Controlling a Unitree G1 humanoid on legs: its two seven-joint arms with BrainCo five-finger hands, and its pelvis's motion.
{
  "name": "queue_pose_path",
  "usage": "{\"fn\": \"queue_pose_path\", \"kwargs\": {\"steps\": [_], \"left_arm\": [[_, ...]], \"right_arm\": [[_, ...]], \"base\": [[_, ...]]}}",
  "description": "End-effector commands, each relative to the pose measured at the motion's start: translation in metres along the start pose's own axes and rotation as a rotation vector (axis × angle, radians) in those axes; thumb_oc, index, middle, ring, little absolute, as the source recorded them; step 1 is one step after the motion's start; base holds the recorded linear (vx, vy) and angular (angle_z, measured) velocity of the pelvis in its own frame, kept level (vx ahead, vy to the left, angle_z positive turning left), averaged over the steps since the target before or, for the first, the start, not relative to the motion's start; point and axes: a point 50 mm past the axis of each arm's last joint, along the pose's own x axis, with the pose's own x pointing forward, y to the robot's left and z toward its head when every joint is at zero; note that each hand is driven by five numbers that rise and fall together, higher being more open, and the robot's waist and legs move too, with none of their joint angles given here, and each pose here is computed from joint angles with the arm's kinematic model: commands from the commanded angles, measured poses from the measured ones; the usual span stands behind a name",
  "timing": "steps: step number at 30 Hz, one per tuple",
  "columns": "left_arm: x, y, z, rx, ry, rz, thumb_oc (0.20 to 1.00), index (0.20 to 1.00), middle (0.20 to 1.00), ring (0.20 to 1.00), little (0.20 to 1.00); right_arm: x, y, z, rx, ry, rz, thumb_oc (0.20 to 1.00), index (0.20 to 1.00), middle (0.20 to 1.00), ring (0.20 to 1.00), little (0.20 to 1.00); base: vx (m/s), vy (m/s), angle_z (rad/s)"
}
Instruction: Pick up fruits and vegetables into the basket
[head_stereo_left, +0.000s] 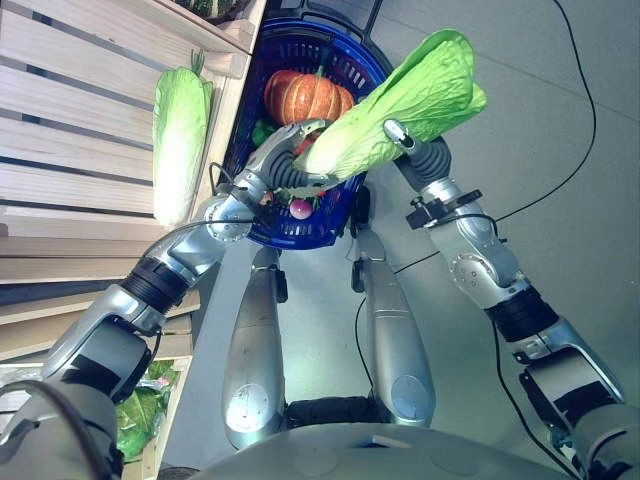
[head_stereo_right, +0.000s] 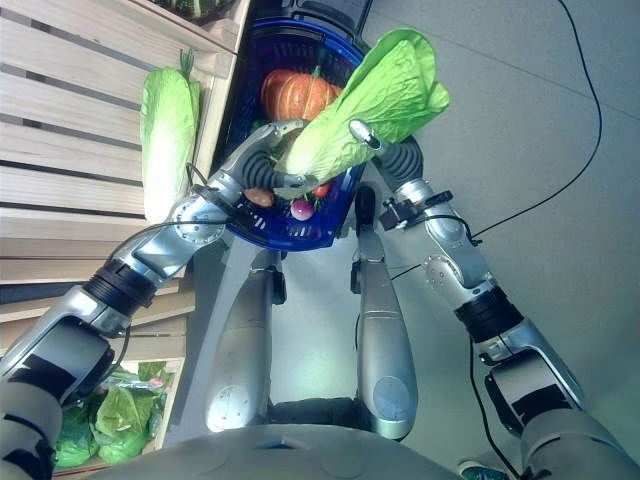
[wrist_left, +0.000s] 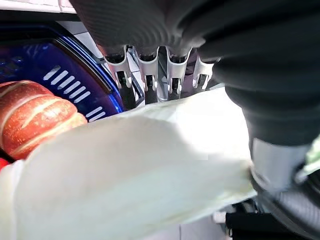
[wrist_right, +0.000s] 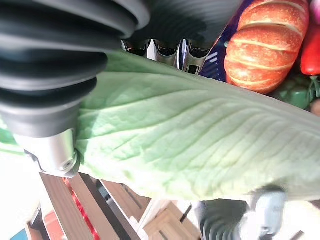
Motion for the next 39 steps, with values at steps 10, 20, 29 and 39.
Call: {"fn": "queue_pose_path", "kwargs": {"steps": [10,20,29,39], "left_arm": [[-0.009,0.006,0.013,-0.304,-0.076,0.193,1.000,1.000,1.000,1.000,1.000],[-0.027,0.052,-0.008,-0.538,-0.033,0.735,1.000,1.000,1.000,1.000,1.000],[-0.048,0.085,-0.037,-0.581,0.073,1.020,1.000,1.000,1.000,1.000,1.000],[-0.058,0.085,-0.065,-0.558,0.241,1.116,1.000,1.000,1.000,1.000,1.000]], "right_arm": [[0.005,0.037,0.031,0.040,-0.209,0.177,0.200,0.200,0.200,0.200,0.200],[0.005,0.030,0.030,0.011,-0.206,0.122,0.200,0.200,0.200,0.200,0.200],[0.002,0.017,0.033,-0.061,-0.188,0.068,0.200,0.200,0.200,0.200,0.200],[0.006,0.002,0.030,-0.149,-0.155,-0.064,0.200,0.200,0.200,0.200,0.200]], "base": [[0.00,0.000,0.00],[0.00,0.000,0.00],[0.01,0.040,-0.01],[0.00,0.026,-0.01]]}}
